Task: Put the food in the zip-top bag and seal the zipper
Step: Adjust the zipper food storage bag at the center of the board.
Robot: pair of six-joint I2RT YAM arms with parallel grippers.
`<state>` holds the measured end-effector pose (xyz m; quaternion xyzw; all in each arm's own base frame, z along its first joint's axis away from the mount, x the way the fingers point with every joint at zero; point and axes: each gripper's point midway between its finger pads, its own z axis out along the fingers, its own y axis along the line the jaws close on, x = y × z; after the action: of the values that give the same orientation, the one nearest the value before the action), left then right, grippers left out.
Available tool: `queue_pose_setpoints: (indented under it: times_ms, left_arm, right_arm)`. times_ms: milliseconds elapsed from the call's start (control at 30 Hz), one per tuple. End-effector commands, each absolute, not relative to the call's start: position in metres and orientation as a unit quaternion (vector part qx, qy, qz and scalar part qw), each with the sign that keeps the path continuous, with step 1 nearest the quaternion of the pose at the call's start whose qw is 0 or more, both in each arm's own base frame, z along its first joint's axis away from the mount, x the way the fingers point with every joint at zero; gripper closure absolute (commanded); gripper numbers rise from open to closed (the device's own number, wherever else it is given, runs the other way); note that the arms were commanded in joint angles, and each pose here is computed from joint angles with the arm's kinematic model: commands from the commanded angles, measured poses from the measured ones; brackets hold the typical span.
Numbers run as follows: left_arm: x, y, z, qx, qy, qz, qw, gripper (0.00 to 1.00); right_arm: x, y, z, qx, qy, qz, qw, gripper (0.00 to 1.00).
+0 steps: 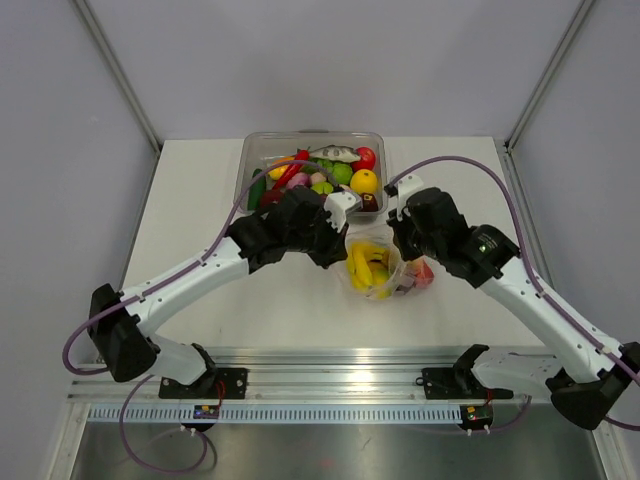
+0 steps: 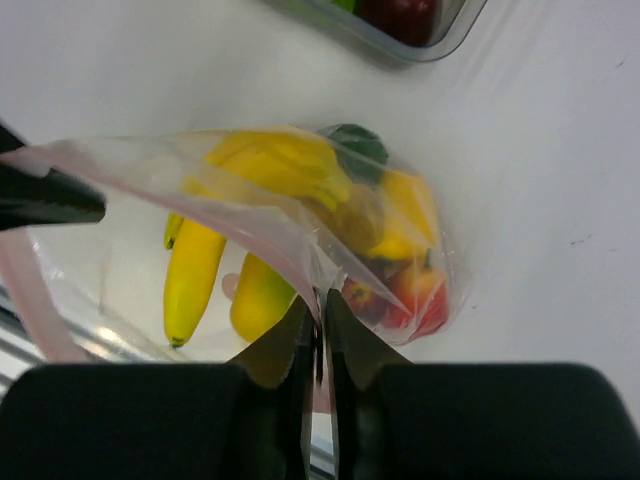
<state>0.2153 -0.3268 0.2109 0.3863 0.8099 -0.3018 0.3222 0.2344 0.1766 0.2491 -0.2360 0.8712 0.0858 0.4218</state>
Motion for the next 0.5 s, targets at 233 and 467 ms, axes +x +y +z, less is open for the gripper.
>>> queue_pose_setpoints:
  times_ms: [233, 467]
  left_arm:
    - [0.283, -0.359, 0.307, 0.226, 0.813, -0.367, 0.39, 1.0]
    - [0.278, -0.369, 0.316, 0.231, 0.807, -0.392, 0.376, 1.0]
  right_arm:
    - [0.305, 0.188, 0.321, -0.183, 0.852, 0.129, 0.474, 0.55]
    - [0.256, 0.189, 0.357, -0.178, 0.83, 0.219, 0.481, 0.31]
